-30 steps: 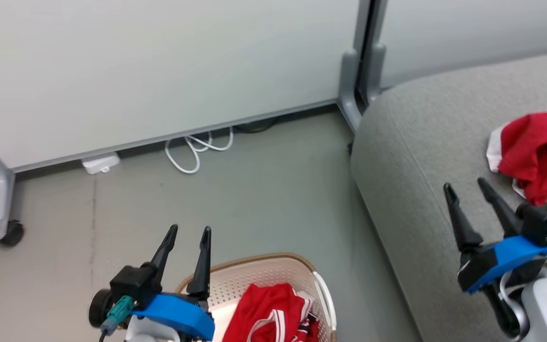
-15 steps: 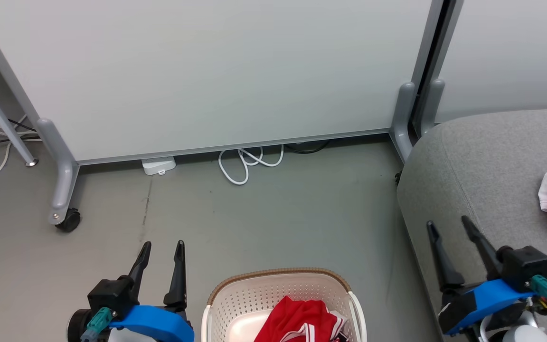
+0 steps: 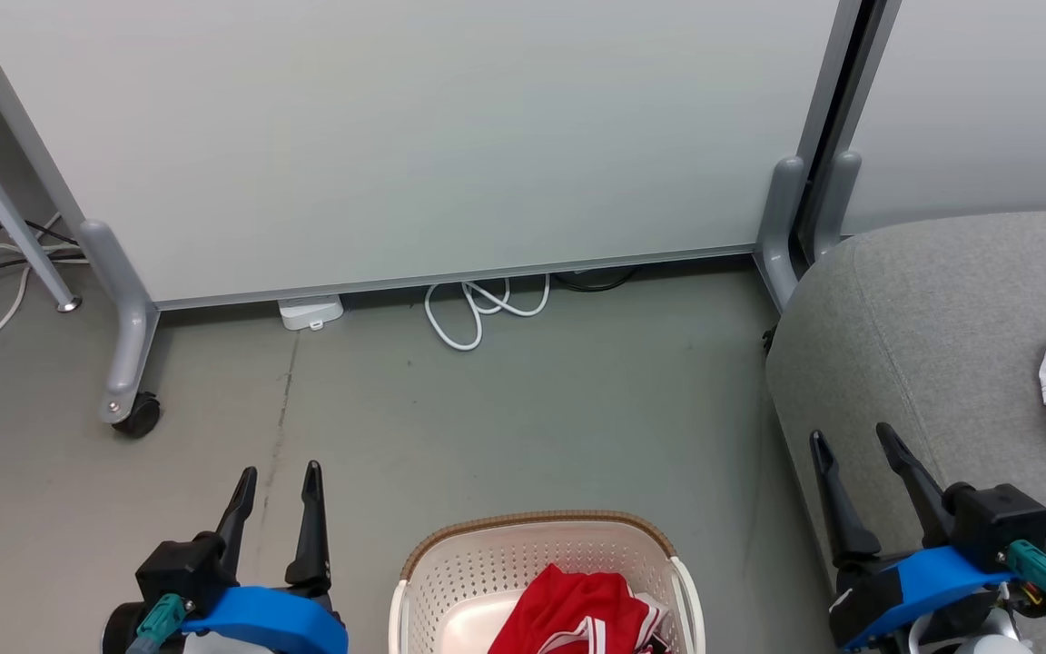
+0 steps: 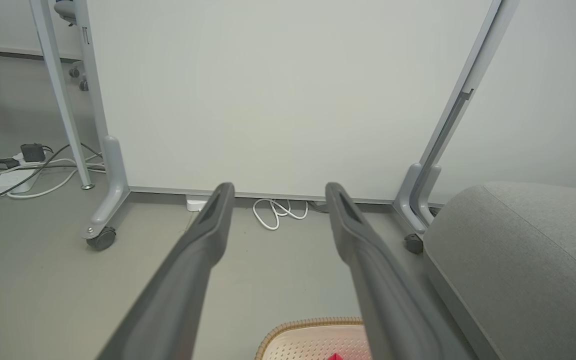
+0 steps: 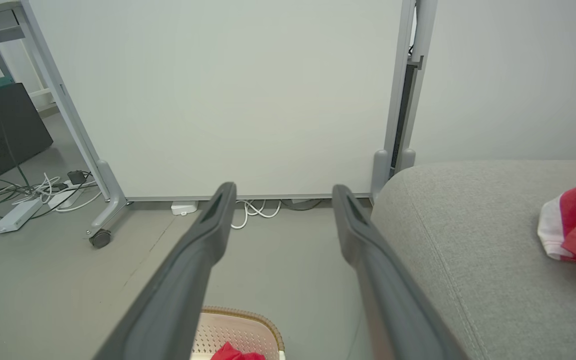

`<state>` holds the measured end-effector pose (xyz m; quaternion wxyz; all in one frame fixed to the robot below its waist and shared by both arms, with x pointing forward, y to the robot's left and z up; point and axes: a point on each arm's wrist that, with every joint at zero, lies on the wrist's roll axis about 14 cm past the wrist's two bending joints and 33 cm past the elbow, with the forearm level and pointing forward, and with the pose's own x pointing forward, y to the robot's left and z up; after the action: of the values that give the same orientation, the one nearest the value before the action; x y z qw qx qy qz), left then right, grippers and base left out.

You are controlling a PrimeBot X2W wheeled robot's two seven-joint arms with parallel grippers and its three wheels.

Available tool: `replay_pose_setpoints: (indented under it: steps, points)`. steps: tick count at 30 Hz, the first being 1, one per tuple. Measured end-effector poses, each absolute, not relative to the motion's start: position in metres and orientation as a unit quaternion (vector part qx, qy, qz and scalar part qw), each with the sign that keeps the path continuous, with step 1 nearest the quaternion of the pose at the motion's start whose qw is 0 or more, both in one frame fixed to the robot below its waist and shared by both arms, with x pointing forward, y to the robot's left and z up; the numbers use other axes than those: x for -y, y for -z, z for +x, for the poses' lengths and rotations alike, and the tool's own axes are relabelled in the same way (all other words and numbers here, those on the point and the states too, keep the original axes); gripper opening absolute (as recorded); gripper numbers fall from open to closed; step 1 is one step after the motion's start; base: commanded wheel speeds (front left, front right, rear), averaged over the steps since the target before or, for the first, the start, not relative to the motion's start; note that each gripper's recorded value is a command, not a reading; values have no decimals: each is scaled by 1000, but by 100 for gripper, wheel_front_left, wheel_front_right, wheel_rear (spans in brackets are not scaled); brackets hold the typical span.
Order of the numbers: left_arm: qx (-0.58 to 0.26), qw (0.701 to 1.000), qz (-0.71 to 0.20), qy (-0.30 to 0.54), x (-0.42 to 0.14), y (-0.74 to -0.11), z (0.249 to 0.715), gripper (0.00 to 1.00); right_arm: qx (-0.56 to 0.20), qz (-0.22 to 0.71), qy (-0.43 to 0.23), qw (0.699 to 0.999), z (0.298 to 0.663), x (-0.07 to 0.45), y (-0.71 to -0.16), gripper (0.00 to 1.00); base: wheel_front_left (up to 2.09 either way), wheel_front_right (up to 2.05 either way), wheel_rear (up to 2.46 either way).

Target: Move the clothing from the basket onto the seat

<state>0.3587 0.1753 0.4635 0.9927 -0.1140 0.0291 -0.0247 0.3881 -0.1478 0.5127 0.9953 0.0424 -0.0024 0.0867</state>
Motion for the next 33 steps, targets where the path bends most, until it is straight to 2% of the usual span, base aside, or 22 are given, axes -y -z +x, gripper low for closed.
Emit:
replay_pose_setpoints:
  steps: [33]
  points:
    - [-50, 991, -114, 50, -164, -453, 370, 100, -7, 63, -61, 996, 378, 160, -504, 100, 0, 0, 0]
